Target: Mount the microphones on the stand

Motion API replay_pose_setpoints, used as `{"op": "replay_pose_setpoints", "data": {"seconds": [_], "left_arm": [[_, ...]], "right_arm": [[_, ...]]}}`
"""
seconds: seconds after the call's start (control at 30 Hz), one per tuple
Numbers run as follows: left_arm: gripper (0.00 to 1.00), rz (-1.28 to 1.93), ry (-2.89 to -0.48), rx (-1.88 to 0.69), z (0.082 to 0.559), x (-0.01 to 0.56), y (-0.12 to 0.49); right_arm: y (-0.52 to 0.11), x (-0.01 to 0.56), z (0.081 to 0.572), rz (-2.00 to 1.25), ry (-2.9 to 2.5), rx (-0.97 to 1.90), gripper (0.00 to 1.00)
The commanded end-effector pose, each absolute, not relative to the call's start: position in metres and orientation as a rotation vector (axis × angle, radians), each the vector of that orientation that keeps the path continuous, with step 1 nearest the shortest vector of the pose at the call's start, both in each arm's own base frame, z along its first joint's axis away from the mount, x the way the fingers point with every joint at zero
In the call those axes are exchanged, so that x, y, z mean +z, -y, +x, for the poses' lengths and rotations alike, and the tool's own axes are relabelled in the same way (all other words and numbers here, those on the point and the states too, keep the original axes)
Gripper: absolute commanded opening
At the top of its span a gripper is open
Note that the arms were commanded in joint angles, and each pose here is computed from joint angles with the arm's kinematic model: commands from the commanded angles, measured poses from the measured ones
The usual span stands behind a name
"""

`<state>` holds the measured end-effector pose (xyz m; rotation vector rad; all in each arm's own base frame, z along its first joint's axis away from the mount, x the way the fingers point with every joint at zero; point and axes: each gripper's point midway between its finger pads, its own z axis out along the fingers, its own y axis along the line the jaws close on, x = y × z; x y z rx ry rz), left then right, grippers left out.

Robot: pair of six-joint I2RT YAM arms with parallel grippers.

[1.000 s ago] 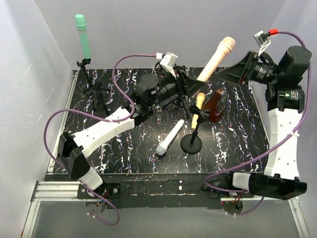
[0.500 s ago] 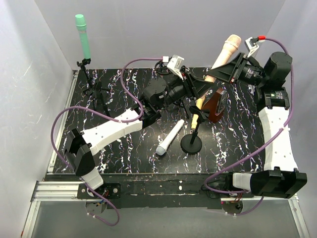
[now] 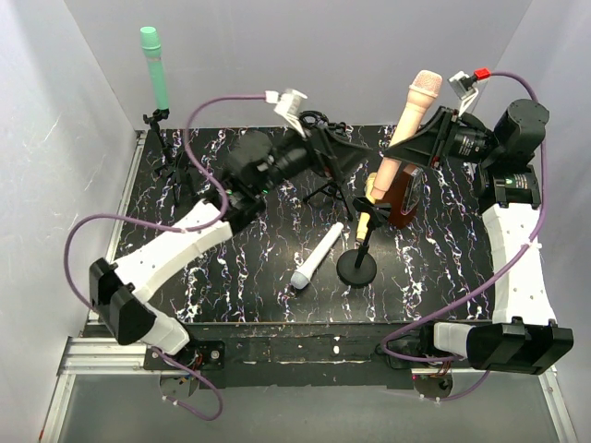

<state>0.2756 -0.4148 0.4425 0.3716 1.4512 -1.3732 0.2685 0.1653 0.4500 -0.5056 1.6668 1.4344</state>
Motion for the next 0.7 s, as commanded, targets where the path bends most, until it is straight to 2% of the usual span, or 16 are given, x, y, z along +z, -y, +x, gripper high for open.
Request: {"op": "replay_pose_setpoints", "data": {"seconds": [0.0,0.37,0.67], "left_arm": [[0.98,0.402,-1.434,-1.417,0.269,0.483,0.372],[0.98,0.627,-1.392,-1.647,0.253,0.511,0.401],[0.98,0.689,-1.423,-1.745,0.239,0.481,0.405]], "right_arm": [[-0.169,0.469,0.231,-0.795,-1.534,1.395,0.01],[-0.173,0.468,0.199,-0.945,-1.501,1.459,0.01],[-0.173,0.479,0.196,-0.962,-1.477,1.448,0.01]]}}
